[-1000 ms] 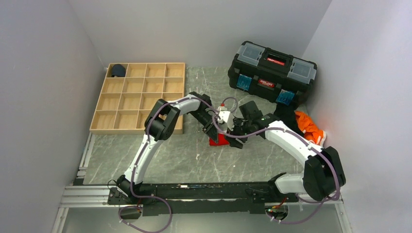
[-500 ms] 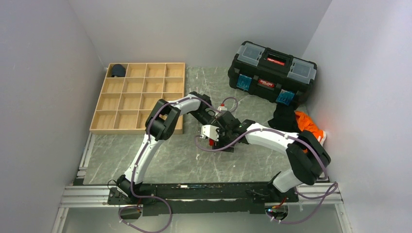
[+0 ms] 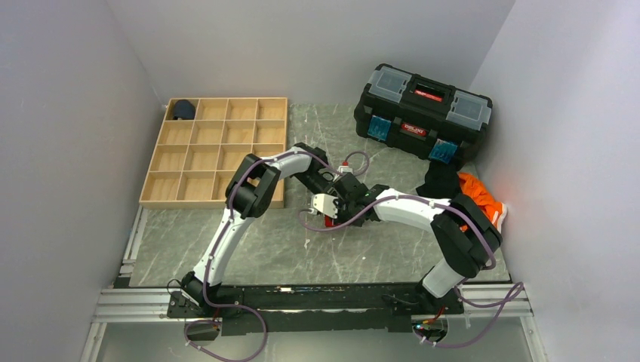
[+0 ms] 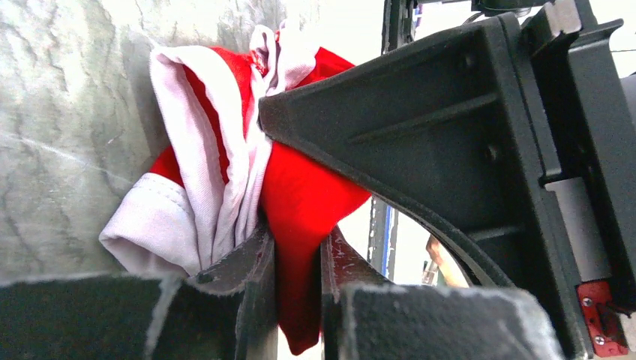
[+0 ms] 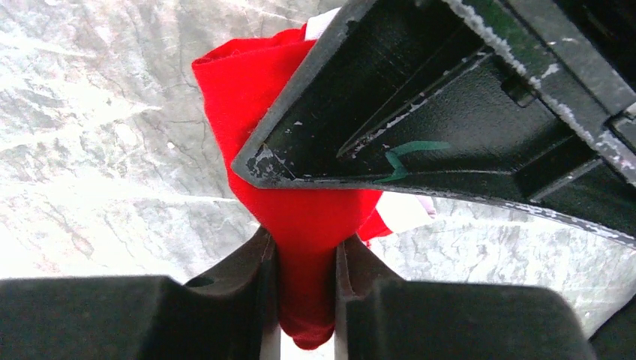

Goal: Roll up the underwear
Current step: Roll the underwear to the center of the board.

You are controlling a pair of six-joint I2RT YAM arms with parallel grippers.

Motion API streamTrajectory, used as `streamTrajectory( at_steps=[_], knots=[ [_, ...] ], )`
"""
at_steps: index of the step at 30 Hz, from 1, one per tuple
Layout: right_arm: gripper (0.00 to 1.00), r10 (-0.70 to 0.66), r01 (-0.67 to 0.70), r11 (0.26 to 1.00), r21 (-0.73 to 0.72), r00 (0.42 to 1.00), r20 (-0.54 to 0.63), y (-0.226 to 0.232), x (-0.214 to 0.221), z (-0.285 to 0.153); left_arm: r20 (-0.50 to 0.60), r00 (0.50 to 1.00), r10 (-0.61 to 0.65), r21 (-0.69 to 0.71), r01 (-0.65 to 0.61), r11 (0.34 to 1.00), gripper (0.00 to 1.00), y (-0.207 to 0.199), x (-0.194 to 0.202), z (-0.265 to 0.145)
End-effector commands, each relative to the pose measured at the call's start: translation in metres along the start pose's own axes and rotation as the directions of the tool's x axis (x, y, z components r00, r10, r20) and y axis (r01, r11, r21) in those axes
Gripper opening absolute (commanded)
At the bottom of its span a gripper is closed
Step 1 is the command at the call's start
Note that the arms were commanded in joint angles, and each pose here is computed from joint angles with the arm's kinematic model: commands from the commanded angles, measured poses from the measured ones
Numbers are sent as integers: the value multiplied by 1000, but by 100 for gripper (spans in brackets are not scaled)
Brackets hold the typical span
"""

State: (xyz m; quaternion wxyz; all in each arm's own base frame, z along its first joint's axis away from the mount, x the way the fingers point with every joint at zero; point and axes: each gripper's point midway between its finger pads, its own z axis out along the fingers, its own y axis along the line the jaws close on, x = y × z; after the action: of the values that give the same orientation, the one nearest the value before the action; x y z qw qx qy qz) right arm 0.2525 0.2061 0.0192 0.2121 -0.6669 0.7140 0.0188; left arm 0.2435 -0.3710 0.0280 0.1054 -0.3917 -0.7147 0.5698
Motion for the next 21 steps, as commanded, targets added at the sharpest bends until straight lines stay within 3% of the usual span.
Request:
streamTrajectory(
  at_steps=[1,3,7,11,21],
  knots=[
    [6,38,-39,988,-149,999,-15,34,6,6,-122,993,-8,-160,-12,987,21,45,34,3],
    [0,46,-50,984,-173,999,-24,40,8,5,-119,993,0,-168,-20,986,26,44,32,0],
    [0,62,-70,969,-236,997,-42,54,13,3,-99,995,10,-190,-29,981,36,44,30,-8],
    [0,91,-103,948,-300,994,-56,67,16,2,-71,997,24,-204,-38,978,54,40,27,-21],
    [0,139,-180,894,-410,982,-128,92,30,-4,1,999,46,-225,-45,973,58,36,23,-49]
  ],
)
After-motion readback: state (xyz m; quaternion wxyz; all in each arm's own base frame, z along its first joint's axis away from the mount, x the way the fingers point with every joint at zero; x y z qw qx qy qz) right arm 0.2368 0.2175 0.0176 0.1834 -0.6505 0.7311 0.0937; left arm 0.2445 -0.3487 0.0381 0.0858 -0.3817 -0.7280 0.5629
